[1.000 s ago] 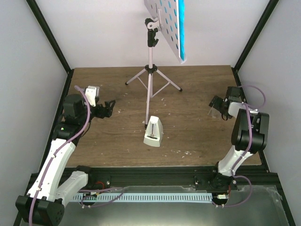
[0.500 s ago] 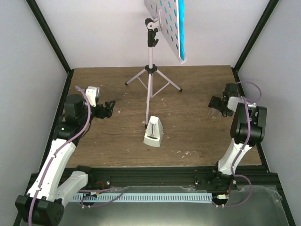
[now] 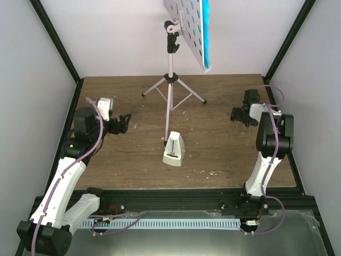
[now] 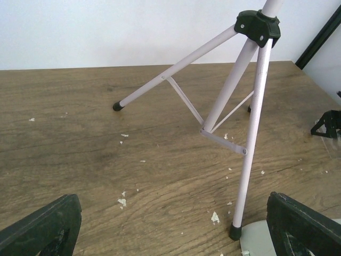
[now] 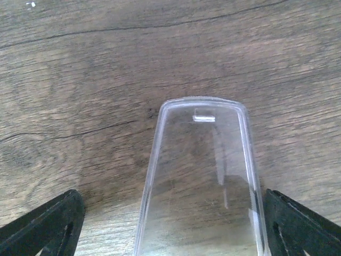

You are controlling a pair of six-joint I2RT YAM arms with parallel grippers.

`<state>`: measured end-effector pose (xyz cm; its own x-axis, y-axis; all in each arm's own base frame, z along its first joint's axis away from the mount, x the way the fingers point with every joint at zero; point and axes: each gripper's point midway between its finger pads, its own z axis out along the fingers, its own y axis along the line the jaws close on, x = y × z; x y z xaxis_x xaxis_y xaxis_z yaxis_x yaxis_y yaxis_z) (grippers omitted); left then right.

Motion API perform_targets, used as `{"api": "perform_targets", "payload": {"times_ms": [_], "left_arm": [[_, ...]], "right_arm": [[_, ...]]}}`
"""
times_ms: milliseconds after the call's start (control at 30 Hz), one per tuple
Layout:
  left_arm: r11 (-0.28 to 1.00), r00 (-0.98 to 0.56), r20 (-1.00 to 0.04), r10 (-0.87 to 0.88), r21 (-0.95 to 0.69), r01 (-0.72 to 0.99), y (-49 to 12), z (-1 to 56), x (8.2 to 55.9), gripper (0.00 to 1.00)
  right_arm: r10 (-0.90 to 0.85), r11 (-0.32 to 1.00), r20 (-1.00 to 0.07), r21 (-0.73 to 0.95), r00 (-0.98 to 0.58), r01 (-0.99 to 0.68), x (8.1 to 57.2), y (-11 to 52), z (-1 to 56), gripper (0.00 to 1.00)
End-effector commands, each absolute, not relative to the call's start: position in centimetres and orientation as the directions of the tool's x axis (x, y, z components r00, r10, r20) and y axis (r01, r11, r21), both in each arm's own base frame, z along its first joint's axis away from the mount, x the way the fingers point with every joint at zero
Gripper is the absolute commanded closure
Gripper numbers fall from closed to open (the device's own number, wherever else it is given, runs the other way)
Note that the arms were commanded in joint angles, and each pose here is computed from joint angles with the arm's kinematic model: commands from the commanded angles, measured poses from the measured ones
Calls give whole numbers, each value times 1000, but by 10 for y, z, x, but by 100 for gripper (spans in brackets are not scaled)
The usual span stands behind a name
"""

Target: Pack up the instrument practice props

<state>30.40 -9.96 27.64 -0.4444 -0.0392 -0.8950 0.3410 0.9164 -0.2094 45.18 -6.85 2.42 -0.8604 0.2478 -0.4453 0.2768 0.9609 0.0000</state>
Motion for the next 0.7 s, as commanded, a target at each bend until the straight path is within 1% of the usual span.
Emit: {"api": "perform_targets", "payload": {"times_ms": [0, 167, 333, 567, 667], "left_arm": [[917, -438, -898, -38, -205, 341, -100, 277, 301, 4], [916, -436, -899, -38, -206, 344, -101, 278, 300, 4], [916, -439, -898, -36, -205, 344, -101, 276, 300, 4], [922, -444, -895, -32, -198, 333, -100, 274, 302, 4], [926, -447, -894, -24, -188, 327, -98, 271, 304, 4]], "right_arm": [[237, 964, -362, -26, -901, 264, 433, -65, 8, 11], [228, 961, -347, -73, -910, 268, 423, -71, 4, 20], [225, 966, -351, -39, -909, 255, 423, -63, 5, 30], [220, 970, -417, -5, -882, 244, 422, -53, 24, 40], [212, 972, -455, 11, -865, 233, 420, -46, 36, 41]]}}
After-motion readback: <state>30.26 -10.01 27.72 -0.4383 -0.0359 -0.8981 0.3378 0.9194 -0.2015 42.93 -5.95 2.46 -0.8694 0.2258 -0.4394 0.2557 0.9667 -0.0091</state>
